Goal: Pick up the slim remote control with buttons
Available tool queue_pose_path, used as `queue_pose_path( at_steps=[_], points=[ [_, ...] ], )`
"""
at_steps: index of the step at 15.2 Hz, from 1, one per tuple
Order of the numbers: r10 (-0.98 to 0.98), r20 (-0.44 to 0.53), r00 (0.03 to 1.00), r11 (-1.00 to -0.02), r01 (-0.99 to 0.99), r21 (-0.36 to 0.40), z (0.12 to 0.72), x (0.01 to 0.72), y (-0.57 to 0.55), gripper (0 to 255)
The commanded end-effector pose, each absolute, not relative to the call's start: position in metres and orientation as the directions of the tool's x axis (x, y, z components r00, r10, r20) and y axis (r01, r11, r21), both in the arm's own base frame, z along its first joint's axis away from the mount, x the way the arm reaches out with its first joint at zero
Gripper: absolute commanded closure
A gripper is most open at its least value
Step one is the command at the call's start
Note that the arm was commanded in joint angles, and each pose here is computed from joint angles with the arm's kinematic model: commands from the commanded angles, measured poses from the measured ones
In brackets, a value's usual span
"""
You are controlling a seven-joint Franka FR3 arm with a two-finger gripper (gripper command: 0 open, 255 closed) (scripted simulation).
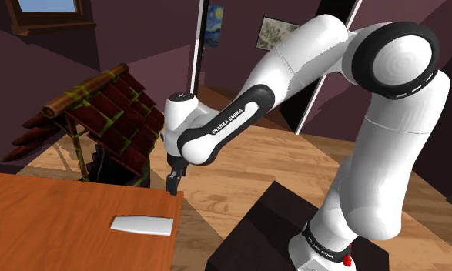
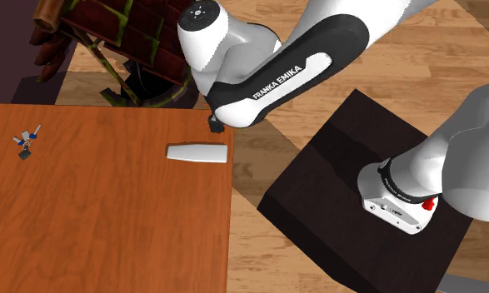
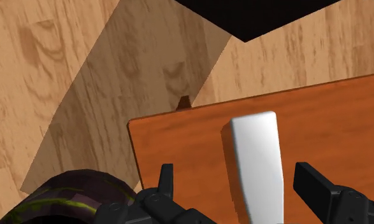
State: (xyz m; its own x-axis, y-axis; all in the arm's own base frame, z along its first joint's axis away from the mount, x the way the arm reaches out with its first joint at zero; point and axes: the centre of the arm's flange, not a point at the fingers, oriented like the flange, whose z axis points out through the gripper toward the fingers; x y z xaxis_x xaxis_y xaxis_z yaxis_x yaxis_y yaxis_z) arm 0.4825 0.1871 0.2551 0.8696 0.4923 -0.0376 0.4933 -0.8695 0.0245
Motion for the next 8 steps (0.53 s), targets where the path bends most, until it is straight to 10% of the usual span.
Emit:
queue_pose_path(
  at_steps=[1,8],
  points=[
    [0.516,-0.033,0.856,-0.856,0.517,0.021,0.235,0.488,0.201,0],
    [0.596,-0.018,0.802,-0.802,0.597,0.013,0.171,0.512,0.26,0]
  ],
)
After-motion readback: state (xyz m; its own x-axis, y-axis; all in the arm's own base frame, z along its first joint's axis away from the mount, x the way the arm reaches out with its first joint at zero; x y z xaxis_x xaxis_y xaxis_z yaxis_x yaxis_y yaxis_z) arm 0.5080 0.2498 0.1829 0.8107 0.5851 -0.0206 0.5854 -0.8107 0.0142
